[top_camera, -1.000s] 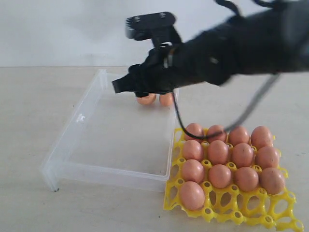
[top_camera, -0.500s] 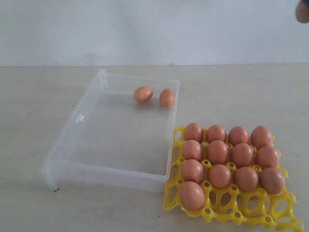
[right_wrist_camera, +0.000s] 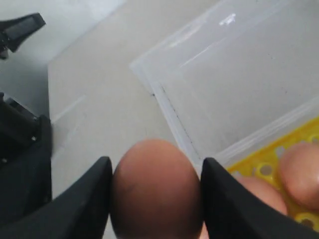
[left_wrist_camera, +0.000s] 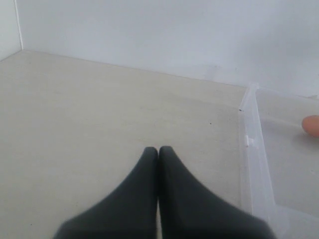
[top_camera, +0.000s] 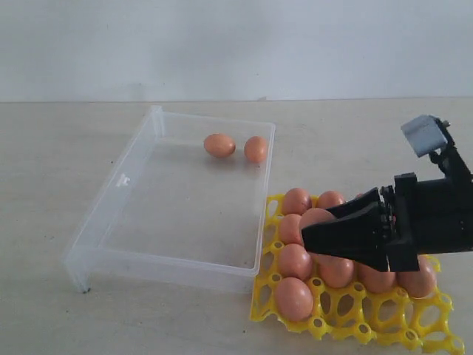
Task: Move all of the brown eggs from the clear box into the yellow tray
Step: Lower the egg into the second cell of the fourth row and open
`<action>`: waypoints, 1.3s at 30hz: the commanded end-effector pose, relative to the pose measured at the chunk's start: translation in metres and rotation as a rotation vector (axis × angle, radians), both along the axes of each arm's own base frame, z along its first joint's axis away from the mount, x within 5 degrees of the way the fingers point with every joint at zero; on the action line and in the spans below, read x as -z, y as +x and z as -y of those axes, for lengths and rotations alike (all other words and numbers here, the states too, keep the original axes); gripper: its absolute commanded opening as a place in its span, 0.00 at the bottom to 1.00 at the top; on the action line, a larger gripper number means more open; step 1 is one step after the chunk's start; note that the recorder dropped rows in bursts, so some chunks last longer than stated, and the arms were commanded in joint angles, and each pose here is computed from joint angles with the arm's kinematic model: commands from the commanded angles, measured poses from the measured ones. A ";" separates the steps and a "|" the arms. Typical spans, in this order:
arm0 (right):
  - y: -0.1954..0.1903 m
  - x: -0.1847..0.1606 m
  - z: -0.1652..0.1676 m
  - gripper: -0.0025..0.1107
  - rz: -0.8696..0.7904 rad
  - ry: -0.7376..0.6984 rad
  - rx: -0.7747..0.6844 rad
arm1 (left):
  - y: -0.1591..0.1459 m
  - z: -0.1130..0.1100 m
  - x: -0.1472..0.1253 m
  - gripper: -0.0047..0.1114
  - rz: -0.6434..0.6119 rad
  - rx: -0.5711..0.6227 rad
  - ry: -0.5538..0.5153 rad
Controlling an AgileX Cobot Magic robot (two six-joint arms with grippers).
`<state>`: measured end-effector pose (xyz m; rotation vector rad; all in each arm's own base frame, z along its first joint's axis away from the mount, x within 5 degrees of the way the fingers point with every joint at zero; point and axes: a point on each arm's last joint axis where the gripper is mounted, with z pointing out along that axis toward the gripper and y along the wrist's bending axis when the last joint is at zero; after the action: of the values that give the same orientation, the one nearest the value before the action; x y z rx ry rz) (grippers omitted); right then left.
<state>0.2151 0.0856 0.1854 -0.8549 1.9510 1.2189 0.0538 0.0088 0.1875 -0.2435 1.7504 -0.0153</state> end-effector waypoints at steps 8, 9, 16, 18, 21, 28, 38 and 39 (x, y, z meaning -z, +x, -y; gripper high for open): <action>-0.003 0.023 0.009 0.02 -0.025 -0.255 0.021 | 0.000 0.000 0.000 0.00 -0.003 0.004 -0.014; -0.003 0.024 0.009 0.02 -0.020 -0.260 0.020 | 0.000 0.000 0.000 0.00 -0.003 0.004 -0.014; -0.006 0.030 -0.007 0.02 0.095 -0.366 -0.064 | 0.000 0.000 0.000 0.00 -0.003 0.004 -0.014; -0.008 0.031 -0.012 0.02 0.117 -0.382 -0.094 | 0.000 0.000 0.000 0.00 -0.003 0.004 -0.014; -0.008 0.031 -0.013 0.02 0.118 -0.393 -0.090 | 0.000 0.000 0.000 0.00 -0.003 0.004 -0.014; -0.009 0.031 -0.014 0.03 0.094 -0.378 -0.085 | 0.000 0.000 0.000 0.00 -0.003 0.004 -0.014; -0.008 0.031 -0.013 0.50 0.079 -0.387 -0.065 | 0.000 0.000 0.000 0.00 -0.003 0.004 -0.014; -0.008 0.032 -0.013 0.51 0.079 -0.387 -0.065 | 0.000 0.000 0.000 0.00 -0.003 0.004 -0.014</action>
<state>0.2076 0.0986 0.1543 -1.1544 2.1371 0.8417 0.0538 0.0088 0.1875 -0.2435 1.7504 -0.0153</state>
